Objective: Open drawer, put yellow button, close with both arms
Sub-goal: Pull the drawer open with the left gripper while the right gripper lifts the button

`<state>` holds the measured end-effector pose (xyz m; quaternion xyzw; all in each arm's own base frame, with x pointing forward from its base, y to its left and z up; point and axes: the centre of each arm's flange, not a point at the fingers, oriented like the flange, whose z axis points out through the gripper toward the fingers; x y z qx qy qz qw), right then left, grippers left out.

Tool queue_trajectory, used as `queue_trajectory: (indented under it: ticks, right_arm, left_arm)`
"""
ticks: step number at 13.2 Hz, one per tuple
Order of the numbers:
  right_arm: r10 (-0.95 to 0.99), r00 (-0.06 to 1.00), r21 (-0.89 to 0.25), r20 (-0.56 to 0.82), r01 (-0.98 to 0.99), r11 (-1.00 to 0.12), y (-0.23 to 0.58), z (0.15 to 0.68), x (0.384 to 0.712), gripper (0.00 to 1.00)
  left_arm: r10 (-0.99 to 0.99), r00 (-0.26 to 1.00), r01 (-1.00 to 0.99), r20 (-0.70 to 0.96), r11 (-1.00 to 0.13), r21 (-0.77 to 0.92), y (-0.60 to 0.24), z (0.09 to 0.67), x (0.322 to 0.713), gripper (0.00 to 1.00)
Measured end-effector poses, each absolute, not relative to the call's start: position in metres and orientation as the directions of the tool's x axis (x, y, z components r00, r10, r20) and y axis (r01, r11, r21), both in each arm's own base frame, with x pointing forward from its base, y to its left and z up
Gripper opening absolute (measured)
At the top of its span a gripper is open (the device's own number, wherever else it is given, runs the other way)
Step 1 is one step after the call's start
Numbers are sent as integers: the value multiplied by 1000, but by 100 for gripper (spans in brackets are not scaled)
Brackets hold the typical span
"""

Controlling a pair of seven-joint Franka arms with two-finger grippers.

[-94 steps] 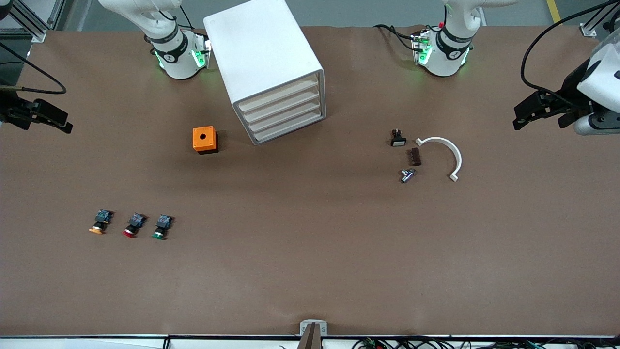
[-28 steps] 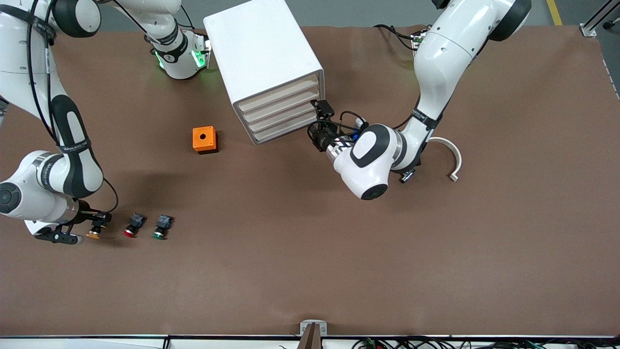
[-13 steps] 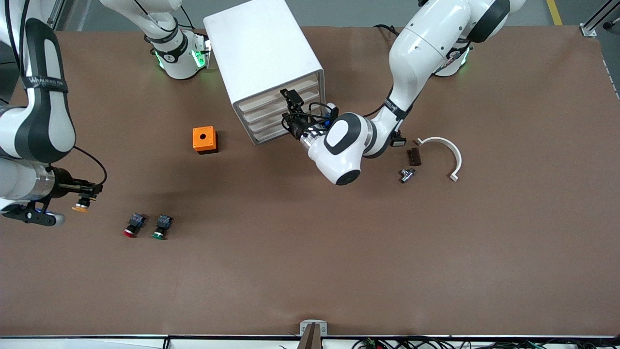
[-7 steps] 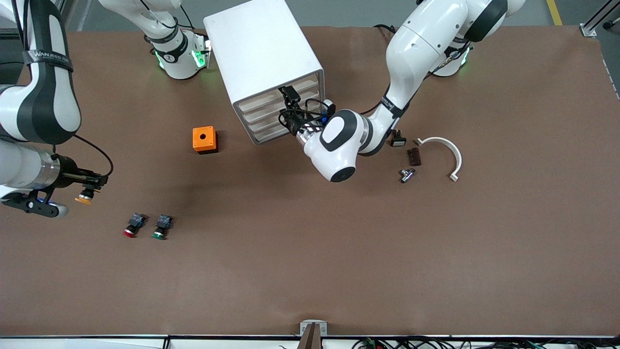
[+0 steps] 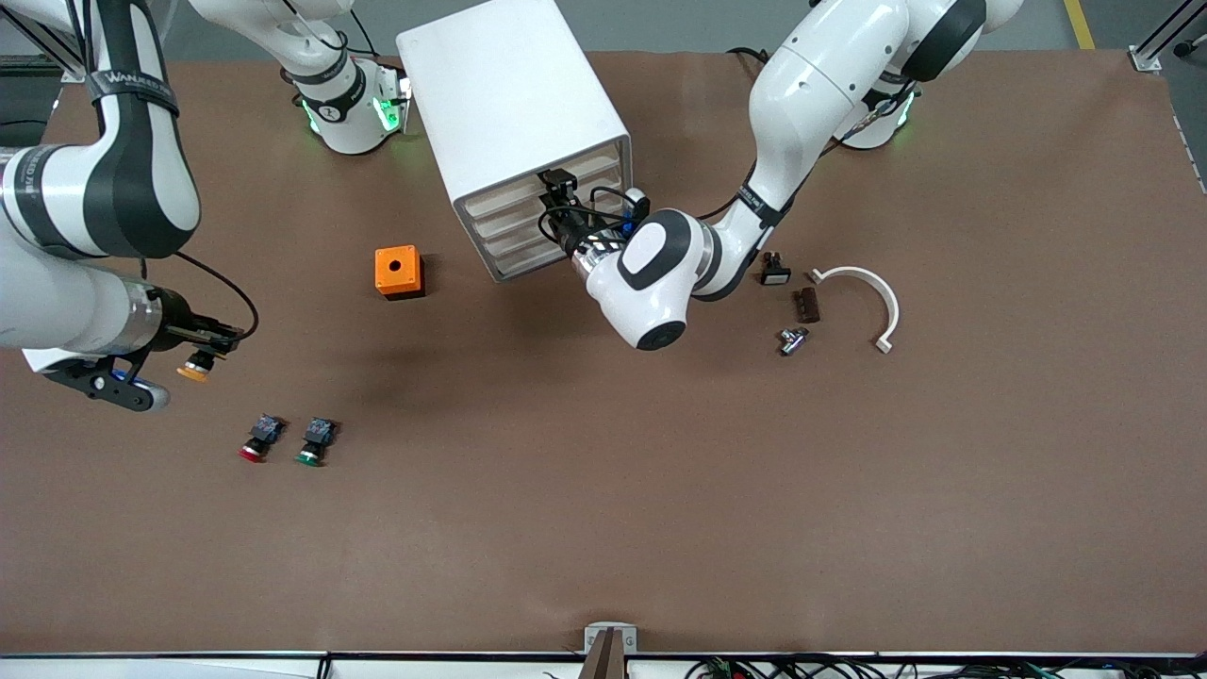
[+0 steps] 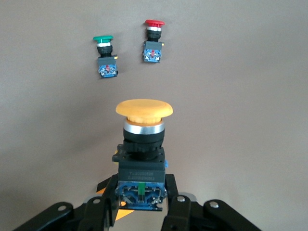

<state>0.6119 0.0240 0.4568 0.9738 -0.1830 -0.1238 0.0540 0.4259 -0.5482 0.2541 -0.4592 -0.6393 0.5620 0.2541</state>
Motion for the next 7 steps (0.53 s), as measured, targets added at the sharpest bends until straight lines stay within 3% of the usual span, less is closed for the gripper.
queue_trajectory:
  ticks: [1,3,7]
  right_arm:
    - [-375,900,154,-221,-348,-925,28,458,611,41]
    - [-387,896,159,-220,-358,-920,33,459,610,41]
    - [-413,884,177,-219,-380,-908,53,459,607,41]
  left_arm:
    - [873,-449,301,-191,-53,-952,-548,254,426,37]
    - [874,-449,301,-186,-49,-953,-548,254,426,22]
    - [881,-451,286,-141,-7,-958,-547,256,427,15]
